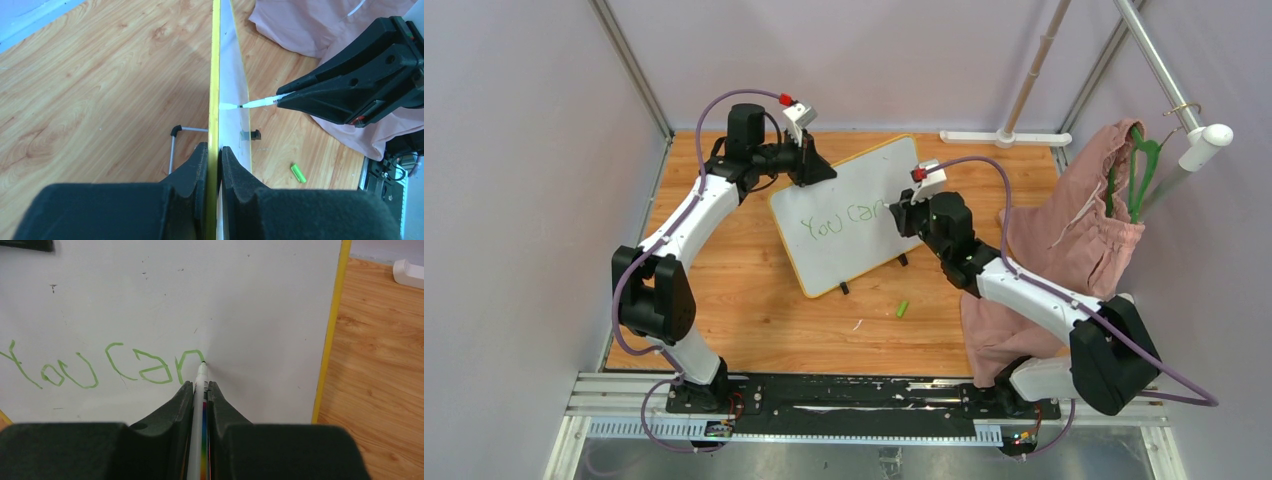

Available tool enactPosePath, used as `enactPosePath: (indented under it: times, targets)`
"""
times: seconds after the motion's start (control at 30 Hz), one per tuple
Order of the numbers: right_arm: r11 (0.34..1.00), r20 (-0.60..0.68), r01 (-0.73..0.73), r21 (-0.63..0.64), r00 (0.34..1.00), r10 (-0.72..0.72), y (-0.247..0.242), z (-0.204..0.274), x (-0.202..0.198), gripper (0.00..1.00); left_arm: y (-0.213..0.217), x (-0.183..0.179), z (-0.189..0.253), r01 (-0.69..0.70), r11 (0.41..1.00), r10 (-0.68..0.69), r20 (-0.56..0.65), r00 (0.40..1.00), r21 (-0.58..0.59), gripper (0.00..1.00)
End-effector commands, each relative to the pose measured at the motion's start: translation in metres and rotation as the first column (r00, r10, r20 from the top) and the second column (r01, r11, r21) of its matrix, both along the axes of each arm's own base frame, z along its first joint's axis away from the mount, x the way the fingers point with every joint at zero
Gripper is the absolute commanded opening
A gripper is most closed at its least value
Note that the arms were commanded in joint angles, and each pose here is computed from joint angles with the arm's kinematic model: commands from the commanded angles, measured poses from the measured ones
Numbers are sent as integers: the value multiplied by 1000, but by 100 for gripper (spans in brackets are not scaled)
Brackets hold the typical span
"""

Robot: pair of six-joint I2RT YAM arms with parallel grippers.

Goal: Write a sentence on the whiteboard

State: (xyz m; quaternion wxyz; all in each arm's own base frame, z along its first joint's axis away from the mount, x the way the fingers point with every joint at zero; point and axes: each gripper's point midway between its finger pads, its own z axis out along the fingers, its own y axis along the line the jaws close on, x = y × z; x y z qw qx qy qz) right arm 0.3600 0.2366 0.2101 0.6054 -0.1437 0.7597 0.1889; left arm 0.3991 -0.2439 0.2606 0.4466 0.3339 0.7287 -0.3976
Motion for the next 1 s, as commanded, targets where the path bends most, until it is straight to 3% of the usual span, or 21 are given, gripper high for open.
enactPosePath:
  times: [0.0,0.57,0.97]
  targets:
    - [999,-17,35,-8,999,-35,-12,-11,0,0,-12,-19,-12,61,998,-61,-14,998,29,0]
    - [999,-32,39,-15,999,-39,-16,-16,-5,0,-13,-18,-14,61,998,-61,-19,998,30,0]
    - [998,56,63,27,996,-65,-26,35,-6,0,-13,-17,-16,61,998,-60,-21,998,34,0]
